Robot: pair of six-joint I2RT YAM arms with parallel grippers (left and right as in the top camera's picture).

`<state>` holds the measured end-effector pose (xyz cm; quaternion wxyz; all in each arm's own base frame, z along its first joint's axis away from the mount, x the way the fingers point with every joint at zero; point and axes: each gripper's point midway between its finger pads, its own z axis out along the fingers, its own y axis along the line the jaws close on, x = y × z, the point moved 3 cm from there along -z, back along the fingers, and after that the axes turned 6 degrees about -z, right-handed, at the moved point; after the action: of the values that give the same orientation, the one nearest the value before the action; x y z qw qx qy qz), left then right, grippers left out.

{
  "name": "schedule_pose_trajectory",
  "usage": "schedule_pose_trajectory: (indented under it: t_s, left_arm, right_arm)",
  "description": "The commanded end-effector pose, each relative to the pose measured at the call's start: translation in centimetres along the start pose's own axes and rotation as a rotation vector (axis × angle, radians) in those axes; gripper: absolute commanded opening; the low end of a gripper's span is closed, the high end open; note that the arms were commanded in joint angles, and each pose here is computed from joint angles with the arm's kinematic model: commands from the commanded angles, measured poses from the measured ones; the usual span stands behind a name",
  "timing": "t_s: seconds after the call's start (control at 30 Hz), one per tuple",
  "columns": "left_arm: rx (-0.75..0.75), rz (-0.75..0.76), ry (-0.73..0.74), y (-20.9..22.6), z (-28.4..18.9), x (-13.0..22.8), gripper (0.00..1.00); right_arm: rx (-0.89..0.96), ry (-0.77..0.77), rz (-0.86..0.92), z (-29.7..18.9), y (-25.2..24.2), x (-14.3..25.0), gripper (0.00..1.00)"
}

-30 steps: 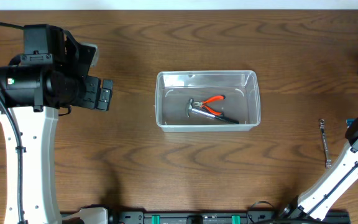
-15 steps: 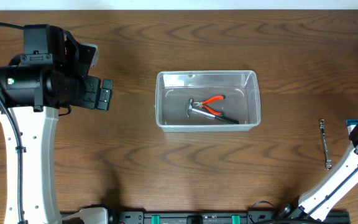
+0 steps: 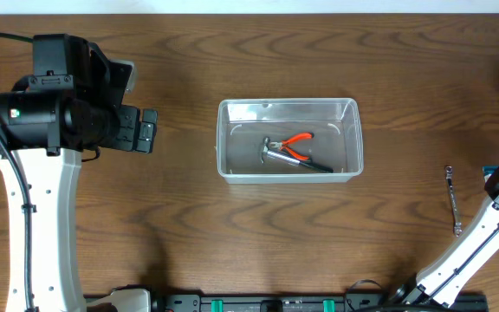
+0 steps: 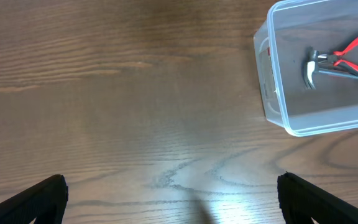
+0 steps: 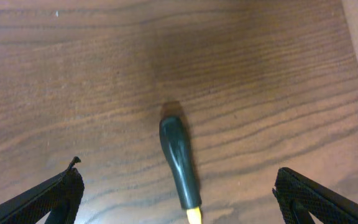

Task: Pack container
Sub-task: 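Lower the right gripper and grasp the screwdriver by its black handle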

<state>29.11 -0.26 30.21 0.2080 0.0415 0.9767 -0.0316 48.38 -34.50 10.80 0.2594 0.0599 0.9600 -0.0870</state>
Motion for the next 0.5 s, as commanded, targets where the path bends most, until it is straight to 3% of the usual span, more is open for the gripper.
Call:
schedule_pose_trajectory:
  t_s: [0.0,0.47]
  left_arm:
    - [-0.01,-0.01,-0.007,0.0,-0.3,0.0,0.98]
    - [-0.01,-0.01,-0.007,0.0,-0.3,0.0,0.98]
  right_arm:
    - [0.005,-0.036,0.033,-0.4,-0.9,-0.5,0.99]
    - [-0.008,-0.015,0.029,1.4,-1.5,0.9,0.99]
